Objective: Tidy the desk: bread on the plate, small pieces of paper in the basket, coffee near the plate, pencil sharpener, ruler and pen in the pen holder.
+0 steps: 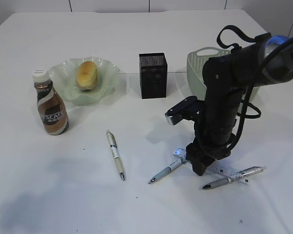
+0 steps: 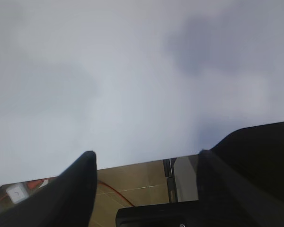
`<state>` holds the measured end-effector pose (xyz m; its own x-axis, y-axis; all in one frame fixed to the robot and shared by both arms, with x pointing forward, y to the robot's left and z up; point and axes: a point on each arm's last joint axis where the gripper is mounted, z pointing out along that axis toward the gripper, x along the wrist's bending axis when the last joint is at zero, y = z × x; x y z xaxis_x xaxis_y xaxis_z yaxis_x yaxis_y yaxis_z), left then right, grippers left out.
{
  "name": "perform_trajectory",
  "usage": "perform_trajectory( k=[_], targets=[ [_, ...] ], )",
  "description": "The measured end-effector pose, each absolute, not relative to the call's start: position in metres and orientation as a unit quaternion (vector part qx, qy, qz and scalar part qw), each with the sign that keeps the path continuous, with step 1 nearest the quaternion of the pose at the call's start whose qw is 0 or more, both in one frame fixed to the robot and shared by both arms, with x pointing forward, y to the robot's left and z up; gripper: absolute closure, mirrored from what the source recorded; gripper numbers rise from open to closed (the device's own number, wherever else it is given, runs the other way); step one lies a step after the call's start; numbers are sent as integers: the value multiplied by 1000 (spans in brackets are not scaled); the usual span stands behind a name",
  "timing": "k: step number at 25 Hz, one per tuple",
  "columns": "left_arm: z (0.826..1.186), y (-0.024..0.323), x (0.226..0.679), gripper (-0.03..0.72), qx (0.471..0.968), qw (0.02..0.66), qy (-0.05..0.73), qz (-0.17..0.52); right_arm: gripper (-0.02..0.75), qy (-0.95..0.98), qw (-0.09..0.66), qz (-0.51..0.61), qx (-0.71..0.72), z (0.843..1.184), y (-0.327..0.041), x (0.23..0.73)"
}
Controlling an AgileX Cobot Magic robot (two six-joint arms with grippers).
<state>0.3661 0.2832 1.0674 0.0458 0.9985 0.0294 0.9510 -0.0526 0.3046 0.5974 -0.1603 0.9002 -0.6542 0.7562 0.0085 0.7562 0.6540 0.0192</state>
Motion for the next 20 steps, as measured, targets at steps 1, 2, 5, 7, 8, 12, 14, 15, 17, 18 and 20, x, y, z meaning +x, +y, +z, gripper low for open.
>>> perform_trajectory(
  k=[1, 2, 5, 7, 8, 12, 14, 15, 17, 18, 20],
  targets=[
    [1067, 283, 366, 222, 716, 101, 681, 117, 186, 909, 0, 10, 416, 900, -160, 597],
    [1067, 283, 366, 222, 716, 101, 680, 117, 186, 909, 0, 10, 416, 900, -160, 597],
    [1067, 283, 366, 222, 716, 101, 680, 117, 186, 909, -2, 8, 416, 900, -160, 597],
    [1067, 283, 366, 222, 716, 101, 680, 118, 186, 909, -3, 8, 416, 900, -161, 597],
    [1067, 283, 366, 222, 716, 101, 680, 118, 186, 909, -3, 8, 416, 900, -161, 597],
    [1067, 283, 366, 222, 716, 101, 680, 118, 186, 909, -3, 7, 417, 900, -161, 597],
    [1067, 283, 366, 222, 716, 101, 680, 118, 186, 909, -3, 7, 417, 900, -161, 597],
    [1067, 283, 366, 222, 716, 101, 680, 118, 186, 909, -3, 7, 417, 900, -161, 597],
    [1067, 283, 366, 222, 716, 101, 680, 118, 186, 909, -7, 4, 418, 896, -161, 597],
    [1067, 283, 366, 222, 716, 101, 680, 118, 186, 909, -7, 4, 418, 896, -161, 597],
    [1067, 283, 366, 222, 716, 101, 680, 118, 186, 909, -8, 3, 418, 895, -160, 597]
  ],
)
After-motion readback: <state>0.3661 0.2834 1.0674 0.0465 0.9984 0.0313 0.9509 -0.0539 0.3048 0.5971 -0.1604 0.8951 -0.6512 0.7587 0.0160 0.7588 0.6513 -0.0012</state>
